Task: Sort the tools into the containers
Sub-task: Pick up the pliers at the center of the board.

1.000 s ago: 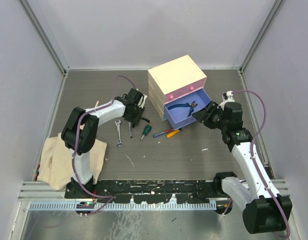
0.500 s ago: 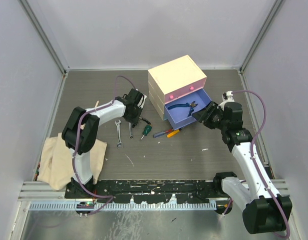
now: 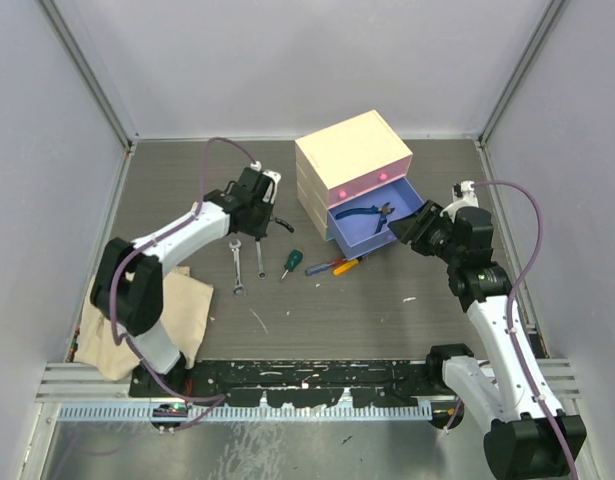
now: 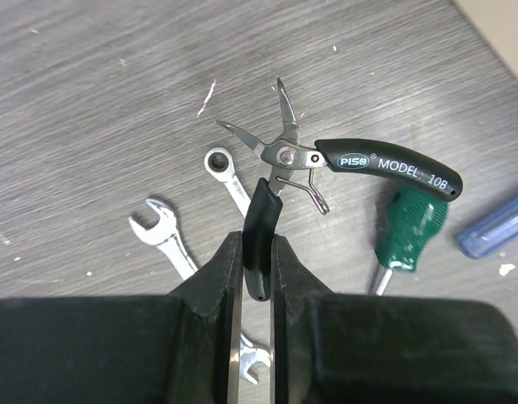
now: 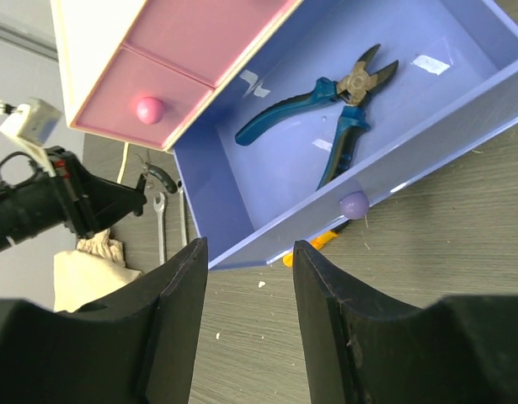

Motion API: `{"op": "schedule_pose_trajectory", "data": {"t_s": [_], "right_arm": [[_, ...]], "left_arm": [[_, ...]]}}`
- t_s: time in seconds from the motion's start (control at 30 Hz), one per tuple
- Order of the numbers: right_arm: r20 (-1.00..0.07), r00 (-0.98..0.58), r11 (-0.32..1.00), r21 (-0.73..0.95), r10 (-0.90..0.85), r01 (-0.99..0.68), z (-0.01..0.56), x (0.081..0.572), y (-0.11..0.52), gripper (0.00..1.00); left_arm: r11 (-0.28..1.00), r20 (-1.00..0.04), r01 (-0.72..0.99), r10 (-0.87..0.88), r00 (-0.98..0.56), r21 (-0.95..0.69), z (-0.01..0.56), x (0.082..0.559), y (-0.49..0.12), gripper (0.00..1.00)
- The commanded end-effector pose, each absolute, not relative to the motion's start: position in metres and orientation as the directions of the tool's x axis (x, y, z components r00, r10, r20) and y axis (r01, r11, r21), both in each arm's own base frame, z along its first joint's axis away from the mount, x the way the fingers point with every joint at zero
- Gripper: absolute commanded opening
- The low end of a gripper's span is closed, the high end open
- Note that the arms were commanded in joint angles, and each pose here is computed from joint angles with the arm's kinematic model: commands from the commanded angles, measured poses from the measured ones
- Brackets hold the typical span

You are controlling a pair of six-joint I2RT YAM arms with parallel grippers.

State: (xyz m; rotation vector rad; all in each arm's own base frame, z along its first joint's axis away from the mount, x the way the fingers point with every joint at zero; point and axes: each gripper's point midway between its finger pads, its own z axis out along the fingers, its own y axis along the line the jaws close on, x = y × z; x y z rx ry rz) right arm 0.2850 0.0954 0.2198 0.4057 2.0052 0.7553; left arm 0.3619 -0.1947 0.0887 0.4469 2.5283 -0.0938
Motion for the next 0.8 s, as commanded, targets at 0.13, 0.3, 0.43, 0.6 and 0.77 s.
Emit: {"op": "schedule_pose_trajectory", "data": {"t_s": [0.13,0.3,0.43,0.6,0.77], "right_arm": [[-0.744,-0.471,0.706,0.641,0.475,-0.301,0.289,0.281,0.131,0.5],[-0.765,-0.51,0.667,0.619,0.393,-0.415,0.297,0.272,0.175,0.5],[-0.763,-0.539,0.629,0.623,0.357,-0.465,0.298,0.266,0.208,0.5],[-0.763,-0.562,0.602,0.621,0.319,-0.502,0.295,0.261,0.238,0.51],[-0.759,-0.587,0.64,0.605,0.282,-0.473,0.279,0.265,0.244,0.51]], "left_arm": [[0.907,-0.742,0.419,0.251,-0.621,-0.043,0.178,0.347,-0.198,0.0],[0.826,-0.8,0.553,0.254,-0.543,-0.113,0.213,0.317,-0.222,0.0],[0.776,-0.836,0.624,0.283,-0.47,-0.089,0.233,0.297,-0.243,0.0],[0.717,-0.858,0.692,0.302,-0.416,-0.083,0.245,0.28,-0.271,0.0],[0.682,-0.862,0.727,0.325,-0.388,-0.07,0.248,0.27,-0.29,0.0]]}}
